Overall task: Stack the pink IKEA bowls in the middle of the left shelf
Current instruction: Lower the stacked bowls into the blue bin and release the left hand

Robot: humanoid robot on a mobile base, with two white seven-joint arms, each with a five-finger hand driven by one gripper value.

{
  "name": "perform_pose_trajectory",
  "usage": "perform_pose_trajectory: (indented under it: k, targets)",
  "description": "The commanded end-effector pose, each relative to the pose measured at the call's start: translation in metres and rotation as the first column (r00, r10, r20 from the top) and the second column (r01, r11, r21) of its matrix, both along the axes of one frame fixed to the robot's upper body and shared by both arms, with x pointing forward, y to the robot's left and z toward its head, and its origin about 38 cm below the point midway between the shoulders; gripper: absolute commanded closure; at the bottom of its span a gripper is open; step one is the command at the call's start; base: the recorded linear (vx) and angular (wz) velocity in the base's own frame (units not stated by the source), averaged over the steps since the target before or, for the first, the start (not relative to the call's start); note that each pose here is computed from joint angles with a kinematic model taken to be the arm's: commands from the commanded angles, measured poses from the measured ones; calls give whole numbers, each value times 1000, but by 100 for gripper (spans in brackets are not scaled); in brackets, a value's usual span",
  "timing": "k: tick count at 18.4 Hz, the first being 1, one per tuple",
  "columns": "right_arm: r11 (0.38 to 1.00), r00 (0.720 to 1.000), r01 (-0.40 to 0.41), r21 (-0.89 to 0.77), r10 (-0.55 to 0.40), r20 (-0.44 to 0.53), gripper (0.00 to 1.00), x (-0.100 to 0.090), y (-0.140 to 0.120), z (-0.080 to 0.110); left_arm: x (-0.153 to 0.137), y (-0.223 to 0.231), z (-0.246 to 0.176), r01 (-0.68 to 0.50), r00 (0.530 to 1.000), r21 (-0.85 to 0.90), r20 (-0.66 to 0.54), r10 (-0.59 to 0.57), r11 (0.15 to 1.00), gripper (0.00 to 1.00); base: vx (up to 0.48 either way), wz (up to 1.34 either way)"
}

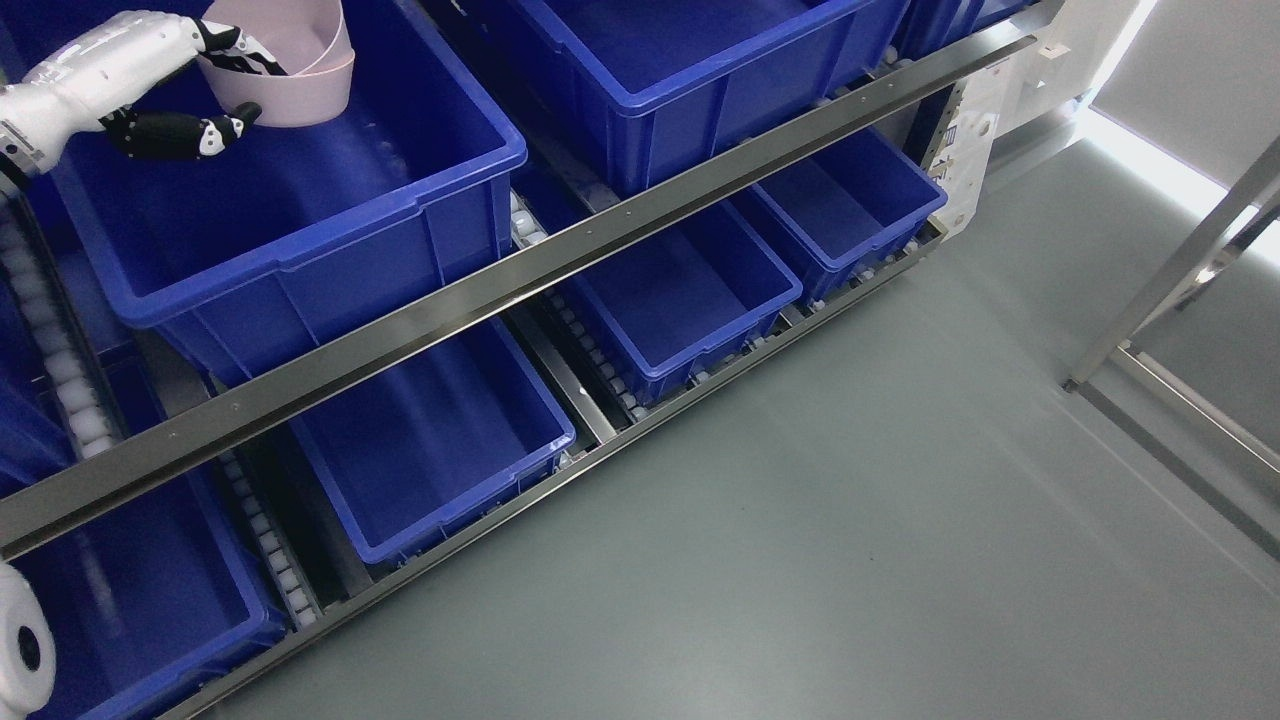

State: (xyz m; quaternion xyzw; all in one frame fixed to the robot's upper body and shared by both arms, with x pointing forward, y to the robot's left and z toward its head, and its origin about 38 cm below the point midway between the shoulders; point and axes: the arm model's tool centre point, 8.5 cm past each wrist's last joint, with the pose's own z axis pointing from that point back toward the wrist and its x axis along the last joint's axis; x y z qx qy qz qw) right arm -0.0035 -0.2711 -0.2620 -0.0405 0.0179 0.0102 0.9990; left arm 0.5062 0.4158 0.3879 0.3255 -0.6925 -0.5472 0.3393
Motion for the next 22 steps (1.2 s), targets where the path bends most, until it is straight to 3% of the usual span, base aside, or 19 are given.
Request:
perform_pose_trajectory:
  k: [1, 9, 15, 22]
  targets:
    - [999, 999, 32, -18, -31, 9, 0, -7, -11, 1, 17, 18, -51, -47, 985, -27, -168, 42, 999, 94, 12, 114]
    - [999, 999, 32, -18, -32, 7, 0, -7, -11, 1, 34, -20, -72, 9, 978, -67, -205, -23, 998, 92, 37, 278]
    - [999, 999, 33, -18, -33, 9, 0, -7, -11, 1, 67, -153, -28, 234, 962, -158, -104, -251, 959, 92, 13, 100]
    - [999, 999, 32, -18, -31, 9, 0, -7, -11, 1, 79, -150, -48, 140, 951, -88, -264, -159, 986, 92, 0, -10]
